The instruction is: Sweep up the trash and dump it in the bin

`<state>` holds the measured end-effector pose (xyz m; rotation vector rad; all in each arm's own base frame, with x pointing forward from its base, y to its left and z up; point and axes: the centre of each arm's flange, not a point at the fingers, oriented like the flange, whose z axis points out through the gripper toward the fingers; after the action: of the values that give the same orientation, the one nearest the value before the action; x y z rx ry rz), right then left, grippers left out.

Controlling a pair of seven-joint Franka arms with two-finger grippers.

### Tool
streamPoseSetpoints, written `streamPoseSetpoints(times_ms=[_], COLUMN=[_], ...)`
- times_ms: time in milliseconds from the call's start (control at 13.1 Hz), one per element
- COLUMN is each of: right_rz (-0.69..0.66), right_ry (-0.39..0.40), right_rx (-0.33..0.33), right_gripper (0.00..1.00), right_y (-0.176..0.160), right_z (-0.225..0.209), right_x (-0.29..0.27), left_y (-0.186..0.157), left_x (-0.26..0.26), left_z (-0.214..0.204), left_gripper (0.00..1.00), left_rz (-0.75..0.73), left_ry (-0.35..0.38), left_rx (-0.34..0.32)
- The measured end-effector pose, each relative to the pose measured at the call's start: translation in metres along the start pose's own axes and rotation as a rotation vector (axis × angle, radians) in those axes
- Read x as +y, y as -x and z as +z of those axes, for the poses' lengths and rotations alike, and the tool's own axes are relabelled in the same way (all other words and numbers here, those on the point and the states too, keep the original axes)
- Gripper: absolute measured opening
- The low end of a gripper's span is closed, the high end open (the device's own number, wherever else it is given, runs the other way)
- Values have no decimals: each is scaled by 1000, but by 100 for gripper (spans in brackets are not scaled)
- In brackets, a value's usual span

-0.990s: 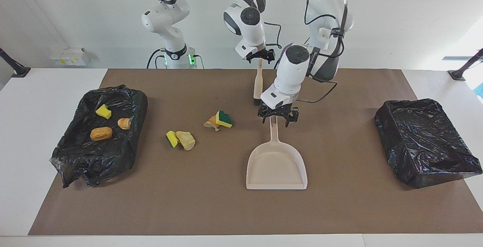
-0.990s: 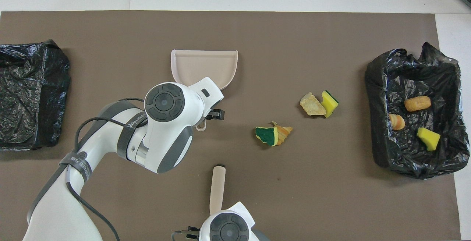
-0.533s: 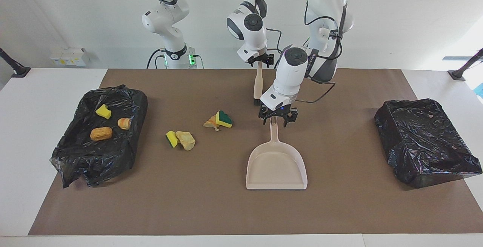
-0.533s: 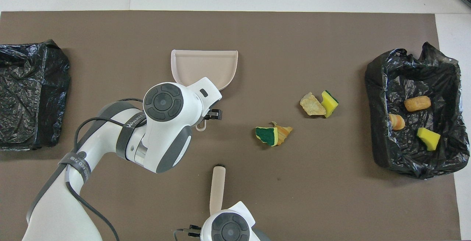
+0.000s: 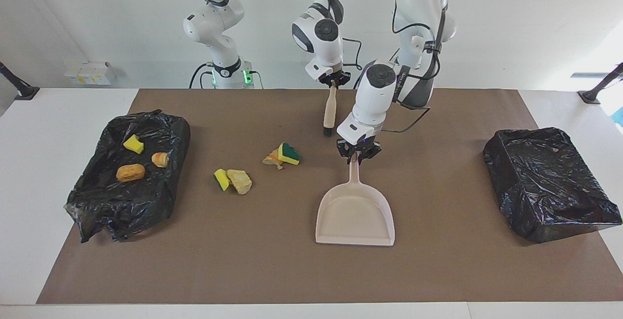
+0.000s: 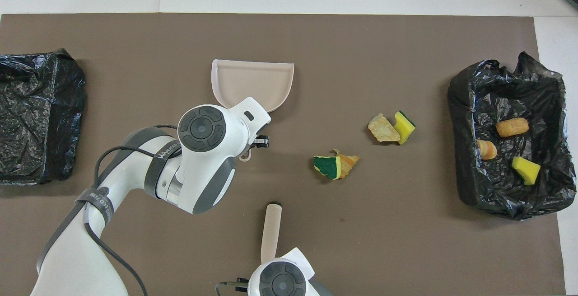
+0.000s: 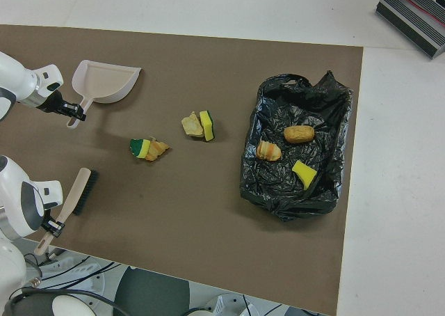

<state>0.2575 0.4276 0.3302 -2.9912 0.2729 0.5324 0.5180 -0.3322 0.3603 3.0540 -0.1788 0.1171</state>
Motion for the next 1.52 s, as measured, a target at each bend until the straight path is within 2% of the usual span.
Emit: streamPoseSetpoints(times_ms=[305, 457, 609, 762, 990, 1219, 1371, 1523], right_rz=[-39, -83, -154, -249, -361, -433, -449, -452], right_ry=[110, 135, 184, 236, 285, 424, 480, 481], right_rx=[-51, -68, -56, -11, 51, 115, 128, 86], right_gripper=[26, 26, 26, 26, 26, 26, 26, 26], right_y=[-23, -45, -77, -118, -209, -272, -303, -320], right_z=[-87, -136, -170, -183, -203, -230, -228, -205], right_x=[48, 91, 132, 170, 249, 285, 289, 291], left_y=[-19, -28, -27, -24, -31, -37, -33, -27], left_x=[-33, -61, -72, -77, -118, -186, -214, -222], left_z=[-14, -27, -35, -37, -49, -77, -91, -94], left_gripper=[31, 31, 31, 31, 31, 31, 31, 31], left_rz=[83, 144, 169, 264, 423, 606, 757, 917], left_ry=[-11, -18, -24, -27, -23, -1, 22, 55], left_rx=[8, -7, -37, -61, -116, -144, -164, -200])
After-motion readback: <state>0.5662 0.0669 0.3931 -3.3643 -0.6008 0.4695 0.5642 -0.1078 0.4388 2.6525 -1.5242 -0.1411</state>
